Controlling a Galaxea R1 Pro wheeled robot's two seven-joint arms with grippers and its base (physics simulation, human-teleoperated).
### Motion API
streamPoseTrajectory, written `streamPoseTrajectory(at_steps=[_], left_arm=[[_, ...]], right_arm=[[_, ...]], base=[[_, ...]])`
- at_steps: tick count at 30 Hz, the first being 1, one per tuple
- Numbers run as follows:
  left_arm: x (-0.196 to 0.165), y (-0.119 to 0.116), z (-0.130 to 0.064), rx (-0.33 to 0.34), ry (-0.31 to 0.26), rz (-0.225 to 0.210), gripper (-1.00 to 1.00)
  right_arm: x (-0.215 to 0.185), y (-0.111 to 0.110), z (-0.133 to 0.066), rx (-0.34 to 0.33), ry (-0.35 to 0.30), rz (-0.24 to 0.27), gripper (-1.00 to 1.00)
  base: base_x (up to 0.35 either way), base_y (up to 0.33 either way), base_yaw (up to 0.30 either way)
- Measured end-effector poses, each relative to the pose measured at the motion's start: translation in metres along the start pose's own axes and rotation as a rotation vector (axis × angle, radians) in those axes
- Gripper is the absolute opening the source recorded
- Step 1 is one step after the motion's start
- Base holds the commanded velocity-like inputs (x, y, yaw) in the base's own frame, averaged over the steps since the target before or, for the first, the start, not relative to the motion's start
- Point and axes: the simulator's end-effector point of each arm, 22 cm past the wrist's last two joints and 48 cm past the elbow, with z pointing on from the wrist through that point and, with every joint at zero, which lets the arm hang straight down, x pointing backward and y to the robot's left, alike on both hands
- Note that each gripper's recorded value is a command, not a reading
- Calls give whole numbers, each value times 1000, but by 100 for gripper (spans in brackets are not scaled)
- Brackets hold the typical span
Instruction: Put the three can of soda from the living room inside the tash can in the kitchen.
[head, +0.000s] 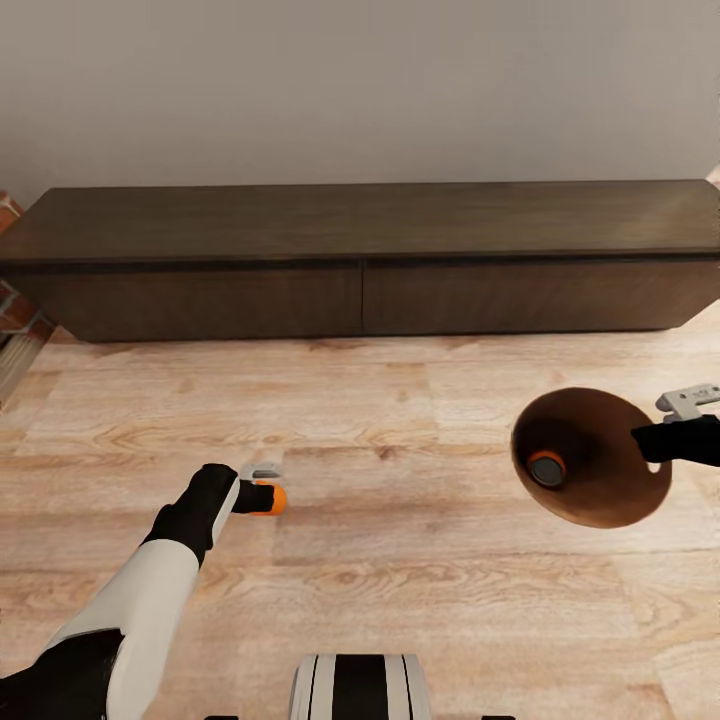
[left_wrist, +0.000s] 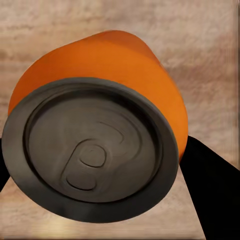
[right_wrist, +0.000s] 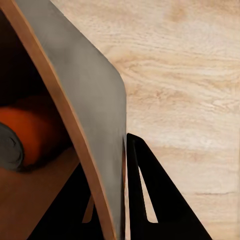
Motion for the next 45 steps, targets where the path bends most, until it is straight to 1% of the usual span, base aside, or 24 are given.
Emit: streamPoseTrajectory(at_steps=[2, 6, 11, 21, 24, 26, 29, 34, 35, 36, 38, 40, 42, 44, 45], left_arm=[[-1, -1, -4, 1, 0, 0, -100], [-4, -1, -13, 2, 1, 0, -100], [-8, -2, -24, 2, 1, 0, -100], [-14, -5, -45, 3, 1, 1, -100], [-16, -5, -52, 2, 1, 0, -100], [-17, -6, -56, 3, 2, 0, -100], [-18, -7, -62, 3, 2, 0, -100], [-21, -7, -72, 2, 3, 0, -100], [-22, -7, -74, 2, 3, 0, -100], [-22, -7, -77, 1, 3, 1, -100], [-23, -7, -81, 1, 4, 1, -100], [-25, -5, -85, -5, 4, 4, -100], [-25, 1, -89, -33, 8, 19, -100], [-24, 9, -94, -69, 17, 41, -100], [-22, 18, -97, -111, 30, 70, -100]], right_arm=[[-4, 4, -3, -16, -3, -2, -100], [-8, 2, -8, -4, 5, -20, -100], [-16, 4, -16, -22, 4, -14, -100], [-29, -1, -32, -21, 6, -16, -100], [-31, 1, -35, -31, 8, -9, -100], [-17, 6, -33, -49, 42, -2, -100], [-13, 3, -38, -35, 55, -13, -100], [-18, 4, -46, -47, 58, -9, -100], [-19, 3, -47, -46, 59, -11, -100], [-19, 5, -47, -44, 65, -26, -100], [-22, 7, -51, -54, 65, -26, -100], [-24, 8, -54, -59, 66, -26, -100], [-26, 6, -57, -54, 69, -31, -100], [-27, 3, -60, -48, 72, -35, -100], [-27, 2, -62, -49, 74, -35, -100]], base=[[0, 0, 0], [0, 0, 0], [0, 0, 0], [0, 0, 0], [0, 0, 0], [0, 0, 0], [0, 0, 0], [0, 0, 0], [0, 0, 0], [0, 0, 0], [0, 0, 0], [0, 0, 0], [0, 0, 0], [0, 0, 0], [0, 0, 0]])
